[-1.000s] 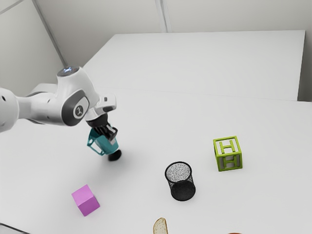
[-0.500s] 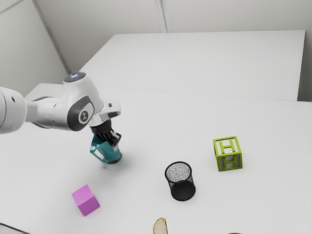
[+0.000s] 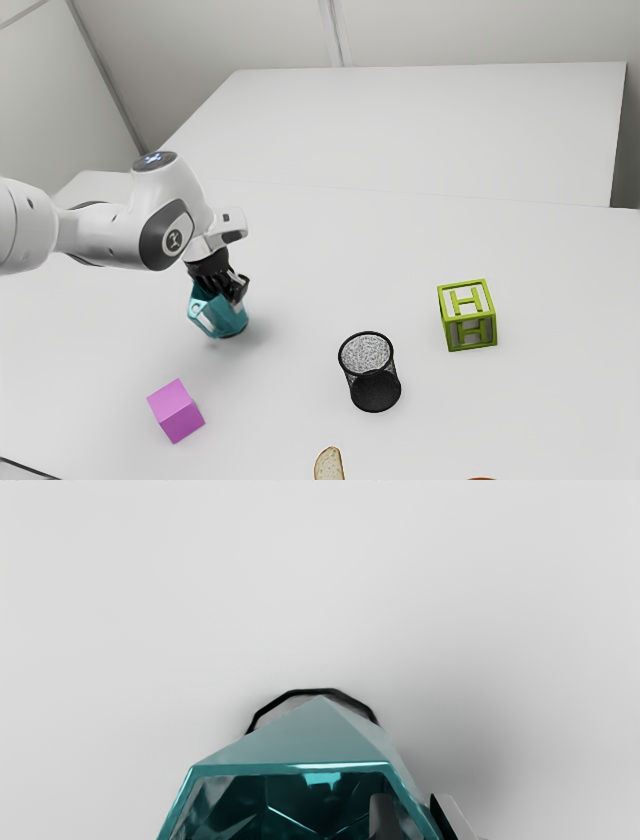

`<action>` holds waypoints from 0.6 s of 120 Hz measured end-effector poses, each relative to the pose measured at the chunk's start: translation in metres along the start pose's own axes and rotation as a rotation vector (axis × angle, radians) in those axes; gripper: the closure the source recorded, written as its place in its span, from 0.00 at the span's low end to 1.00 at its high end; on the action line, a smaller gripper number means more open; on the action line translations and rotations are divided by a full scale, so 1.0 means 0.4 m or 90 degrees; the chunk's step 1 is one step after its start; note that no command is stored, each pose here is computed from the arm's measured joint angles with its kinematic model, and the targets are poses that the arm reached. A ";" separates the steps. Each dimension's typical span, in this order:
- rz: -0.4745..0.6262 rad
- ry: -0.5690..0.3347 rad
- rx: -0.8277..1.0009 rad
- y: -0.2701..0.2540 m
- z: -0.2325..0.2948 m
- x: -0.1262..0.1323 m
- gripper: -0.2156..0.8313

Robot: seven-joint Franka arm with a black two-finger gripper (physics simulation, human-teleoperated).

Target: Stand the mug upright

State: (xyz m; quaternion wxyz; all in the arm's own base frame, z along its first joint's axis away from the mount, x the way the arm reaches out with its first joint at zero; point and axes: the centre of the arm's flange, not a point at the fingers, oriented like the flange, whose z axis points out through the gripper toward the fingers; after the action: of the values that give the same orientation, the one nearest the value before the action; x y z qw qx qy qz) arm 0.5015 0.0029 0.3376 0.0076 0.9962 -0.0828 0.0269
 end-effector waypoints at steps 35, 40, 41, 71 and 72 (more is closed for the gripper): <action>0.009 0.014 -0.001 0.015 -0.029 0.003 0.66; 0.010 0.016 -0.001 0.017 -0.033 0.003 0.62; 0.010 0.016 -0.001 0.017 -0.034 0.003 0.61; 0.012 0.029 -0.001 0.016 -0.064 0.003 0.42; 0.012 0.029 -0.001 0.016 -0.065 0.003 0.42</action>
State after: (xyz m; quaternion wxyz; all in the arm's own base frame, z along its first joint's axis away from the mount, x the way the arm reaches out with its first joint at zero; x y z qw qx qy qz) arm 0.5001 -0.0032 0.3637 0.0097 0.9945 -0.0918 0.0497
